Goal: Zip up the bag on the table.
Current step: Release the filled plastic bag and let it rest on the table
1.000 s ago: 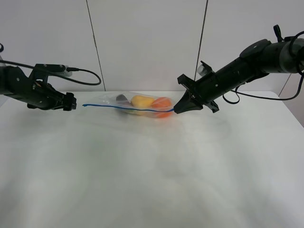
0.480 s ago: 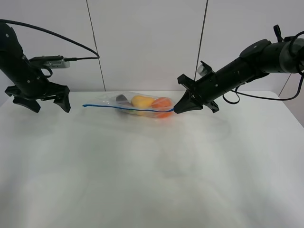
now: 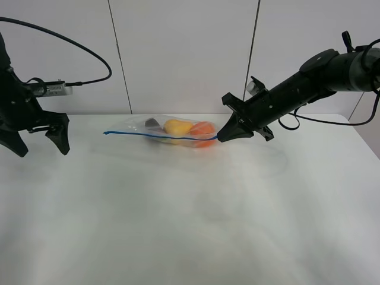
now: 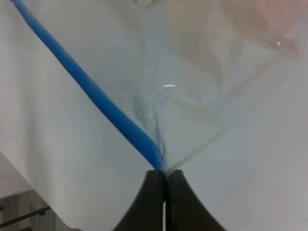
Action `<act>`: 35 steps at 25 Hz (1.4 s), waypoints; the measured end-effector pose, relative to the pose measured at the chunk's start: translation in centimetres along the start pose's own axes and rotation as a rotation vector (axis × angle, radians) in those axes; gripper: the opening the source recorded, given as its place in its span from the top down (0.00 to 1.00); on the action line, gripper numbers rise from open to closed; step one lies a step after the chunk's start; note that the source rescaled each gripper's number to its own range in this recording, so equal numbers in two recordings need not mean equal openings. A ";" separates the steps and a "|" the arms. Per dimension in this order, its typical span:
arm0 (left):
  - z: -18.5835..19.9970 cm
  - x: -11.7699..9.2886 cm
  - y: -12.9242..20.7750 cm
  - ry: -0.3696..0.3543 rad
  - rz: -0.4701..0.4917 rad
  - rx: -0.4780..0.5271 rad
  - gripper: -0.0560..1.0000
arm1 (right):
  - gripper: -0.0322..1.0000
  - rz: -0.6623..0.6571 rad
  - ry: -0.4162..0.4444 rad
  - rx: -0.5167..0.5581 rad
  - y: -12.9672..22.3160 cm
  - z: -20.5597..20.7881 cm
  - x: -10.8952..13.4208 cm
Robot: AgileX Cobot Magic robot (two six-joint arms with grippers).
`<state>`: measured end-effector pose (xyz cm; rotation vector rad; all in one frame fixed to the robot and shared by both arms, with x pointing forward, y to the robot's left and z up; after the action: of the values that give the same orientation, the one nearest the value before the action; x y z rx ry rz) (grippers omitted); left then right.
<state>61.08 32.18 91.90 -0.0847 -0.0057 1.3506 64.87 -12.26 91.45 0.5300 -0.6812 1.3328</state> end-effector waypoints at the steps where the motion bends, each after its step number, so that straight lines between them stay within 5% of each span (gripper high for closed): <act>1: 0.0 0.0 0.1 0.001 0.000 0.003 0.00 | 0.97 0.000 0.000 0.000 0.0 0.0 0.0; 6: 0.6 -0.7 1.9 0.006 0.002 0.013 0.00 | 0.97 0.000 0.000 0.001 0.0 0.0 0.0; 15: 3.8 -3.7 10.9 -0.004 0.004 -0.021 0.00 | 0.97 0.000 0.000 0.001 0.0 0.0 0.0; 25: 5.7 -6.3 19.0 -0.083 0.002 -0.273 0.00 | 0.97 0.000 0.000 0.001 0.0 0.0 0.0; 35: 3.3 -8.5 22.4 -0.082 -0.071 -0.356 0.00 | 0.97 0.000 0.000 0.001 0.0 0.0 0.0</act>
<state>37.20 28.93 94.11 -0.3257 -0.3161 1.2693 64.86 -12.25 91.45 0.5306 -0.6809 1.3331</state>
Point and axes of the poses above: a point on each arm's last joint axis where the gripper is mounted, z pointing back along that axis away from the gripper, x along the wrist's bending axis when the last joint is at zero, y = z × x, the point moved 9 cm from there along -z, pointing out along that axis toward the gripper, and after that the axes turned 13 degrees about -z, right-handed, at the moved point
